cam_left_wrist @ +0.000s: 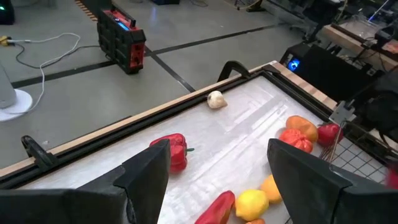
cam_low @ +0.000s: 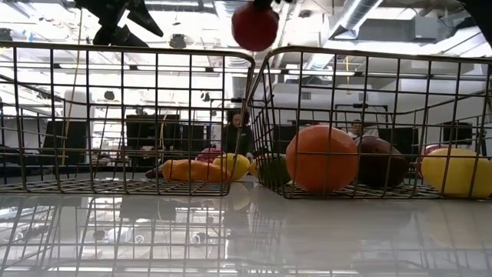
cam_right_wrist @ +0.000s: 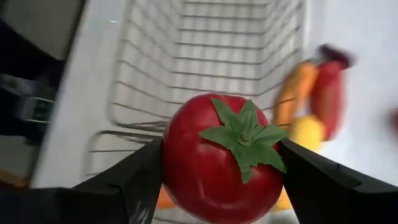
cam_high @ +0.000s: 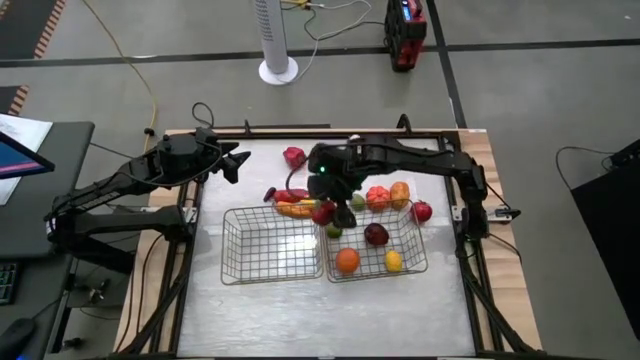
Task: Sort produce into baskets
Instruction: Put the top tomato into the right wire basket, then put the red chili pepper into the left wire basket
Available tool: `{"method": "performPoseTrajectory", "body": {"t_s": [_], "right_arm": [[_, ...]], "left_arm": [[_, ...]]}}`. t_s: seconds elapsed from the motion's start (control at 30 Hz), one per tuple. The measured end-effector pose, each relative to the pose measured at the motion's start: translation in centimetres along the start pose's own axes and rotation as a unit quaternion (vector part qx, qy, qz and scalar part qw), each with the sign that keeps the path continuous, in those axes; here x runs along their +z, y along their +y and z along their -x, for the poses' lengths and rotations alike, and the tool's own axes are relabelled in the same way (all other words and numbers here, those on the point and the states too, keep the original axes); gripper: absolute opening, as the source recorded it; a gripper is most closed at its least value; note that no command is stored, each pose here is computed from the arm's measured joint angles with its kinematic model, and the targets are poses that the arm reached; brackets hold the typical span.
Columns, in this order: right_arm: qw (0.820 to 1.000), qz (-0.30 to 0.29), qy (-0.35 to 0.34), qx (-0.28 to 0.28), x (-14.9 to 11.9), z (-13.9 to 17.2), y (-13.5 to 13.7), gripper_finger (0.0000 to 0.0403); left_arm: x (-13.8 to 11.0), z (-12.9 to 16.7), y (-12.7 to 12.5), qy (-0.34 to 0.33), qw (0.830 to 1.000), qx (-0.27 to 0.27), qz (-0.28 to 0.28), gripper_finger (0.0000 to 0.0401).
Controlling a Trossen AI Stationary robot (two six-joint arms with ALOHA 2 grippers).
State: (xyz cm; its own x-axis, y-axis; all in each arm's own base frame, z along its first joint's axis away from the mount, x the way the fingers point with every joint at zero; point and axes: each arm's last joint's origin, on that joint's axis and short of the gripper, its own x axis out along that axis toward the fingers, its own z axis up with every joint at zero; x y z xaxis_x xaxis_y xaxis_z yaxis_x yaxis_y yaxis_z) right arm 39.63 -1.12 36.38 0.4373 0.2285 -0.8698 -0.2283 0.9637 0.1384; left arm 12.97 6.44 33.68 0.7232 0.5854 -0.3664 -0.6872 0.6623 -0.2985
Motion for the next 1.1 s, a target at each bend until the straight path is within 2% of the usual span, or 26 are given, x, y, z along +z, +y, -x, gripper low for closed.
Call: {"method": "performPoseTrajectory", "body": {"t_s": [0.1, 0.23, 0.53, 0.73, 0.9, 1.1], "right_arm": [[0.999, -0.034, 0.019, 0.026, -0.3, -1.1, 1.0, 0.0312], [0.993, -0.081, 0.083, 0.037, -1.7, -3.3, 1.6, 0.0312], [0.964, -0.199, 0.177, 0.027, -4.5, -6.9, 1.3, 0.0314], [0.957, -0.226, 0.179, 0.025, -4.8, -7.0, 0.2, 0.0349], [0.948, -0.256, 0.177, 0.065, -5.1, -6.6, -1.1, 0.0383], [0.944, -0.277, 0.162, 0.073, -5.5, -4.9, -2.3, 0.0391]], "left_arm": [[0.0, 0.0, 0.0, 0.0, 1.0, 0.001, 0.0, 0.0256], [0.0, 0.0, 0.0, 0.0, 1.0, 0.001, 0.0, 0.0256], [0.0, 0.0, 0.0, 0.001, 1.0, -0.001, -0.013, 0.0256], [0.0, 0.0, 0.0, 0.004, 1.0, -0.008, -0.012, 0.0256], [-0.1, 0.0, -0.1, 0.007, 1.0, -0.013, -0.012, 0.0256], [-0.4, 0.0, 0.1, 0.023, 1.0, -0.006, -0.016, 0.0256]]}}
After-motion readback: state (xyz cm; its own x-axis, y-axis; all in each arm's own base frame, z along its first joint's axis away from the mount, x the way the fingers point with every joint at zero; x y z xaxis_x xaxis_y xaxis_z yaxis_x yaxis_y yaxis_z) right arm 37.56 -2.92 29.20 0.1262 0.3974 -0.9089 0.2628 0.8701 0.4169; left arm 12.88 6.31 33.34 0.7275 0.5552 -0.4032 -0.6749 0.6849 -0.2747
